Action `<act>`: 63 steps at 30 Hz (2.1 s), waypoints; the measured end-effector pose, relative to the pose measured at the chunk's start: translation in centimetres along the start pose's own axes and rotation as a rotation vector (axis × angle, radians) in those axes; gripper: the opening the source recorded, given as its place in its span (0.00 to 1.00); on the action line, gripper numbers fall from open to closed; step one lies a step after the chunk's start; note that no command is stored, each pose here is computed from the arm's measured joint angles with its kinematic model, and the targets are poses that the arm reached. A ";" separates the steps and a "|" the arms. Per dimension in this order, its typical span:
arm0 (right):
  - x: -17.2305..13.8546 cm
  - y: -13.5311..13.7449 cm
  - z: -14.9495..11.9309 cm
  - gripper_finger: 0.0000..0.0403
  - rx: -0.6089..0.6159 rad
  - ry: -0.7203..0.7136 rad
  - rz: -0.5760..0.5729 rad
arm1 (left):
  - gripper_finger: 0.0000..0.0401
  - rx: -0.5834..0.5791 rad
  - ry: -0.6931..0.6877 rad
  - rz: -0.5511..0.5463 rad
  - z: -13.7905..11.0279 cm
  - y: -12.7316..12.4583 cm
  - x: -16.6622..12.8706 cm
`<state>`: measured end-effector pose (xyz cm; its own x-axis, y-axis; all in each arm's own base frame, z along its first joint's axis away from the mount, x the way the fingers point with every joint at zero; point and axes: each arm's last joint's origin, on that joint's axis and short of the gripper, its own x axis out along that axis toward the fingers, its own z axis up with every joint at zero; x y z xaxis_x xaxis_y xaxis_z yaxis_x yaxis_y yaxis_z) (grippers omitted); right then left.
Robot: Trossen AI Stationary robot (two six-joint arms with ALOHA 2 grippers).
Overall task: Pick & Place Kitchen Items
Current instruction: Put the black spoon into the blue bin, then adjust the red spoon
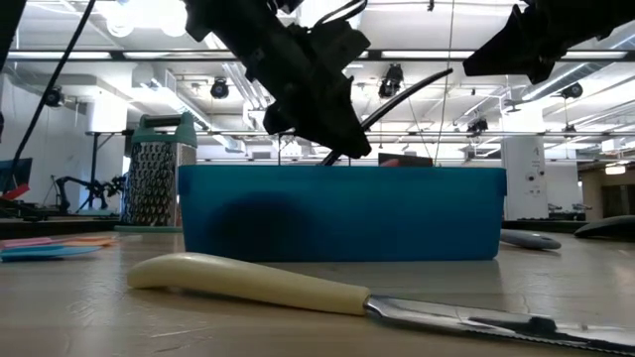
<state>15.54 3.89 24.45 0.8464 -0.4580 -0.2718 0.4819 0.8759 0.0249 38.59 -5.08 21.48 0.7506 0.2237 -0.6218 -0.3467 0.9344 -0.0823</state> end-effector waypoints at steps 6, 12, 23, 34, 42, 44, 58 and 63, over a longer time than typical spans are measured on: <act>0.0 0.0 -0.2 0.26 -0.003 0.003 -0.001 | 0.33 -0.006 -0.007 -0.008 0.1 0.1 0.1; 0.1 0.0 -0.2 0.26 -0.005 0.004 -0.002 | 0.47 -0.007 -0.010 -0.009 0.2 0.1 0.1; 0.1 0.0 -0.3 0.14 -0.006 0.005 -0.002 | 0.47 0.055 -0.100 -0.036 1.8 0.1 -1.6; 0.1 0.0 -0.2 0.08 0.000 -0.003 0.001 | 0.45 0.211 -0.156 0.262 3.5 3.8 -1.7; 0.1 0.0 -0.2 0.11 0.002 -0.005 0.002 | 0.41 0.163 -0.114 0.293 4.4 8.9 0.5; 0.1 0.0 -0.2 0.12 0.002 -0.005 0.001 | 0.41 0.147 -0.106 0.282 4.3 9.6 1.4; 0.1 0.0 -0.2 0.20 0.002 -0.005 0.001 | 0.41 0.157 -0.087 0.091 2.8 9.6 5.2; 0.1 0.0 -0.2 0.22 0.002 -0.005 0.000 | 0.41 0.169 -0.114 -0.159 3.1 8.8 5.2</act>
<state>15.57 3.89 24.29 0.8475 -0.4589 -0.2666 0.4825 0.8755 0.0271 41.20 5.13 19.91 0.8500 0.0908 -0.5190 -0.1274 0.9912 -0.0353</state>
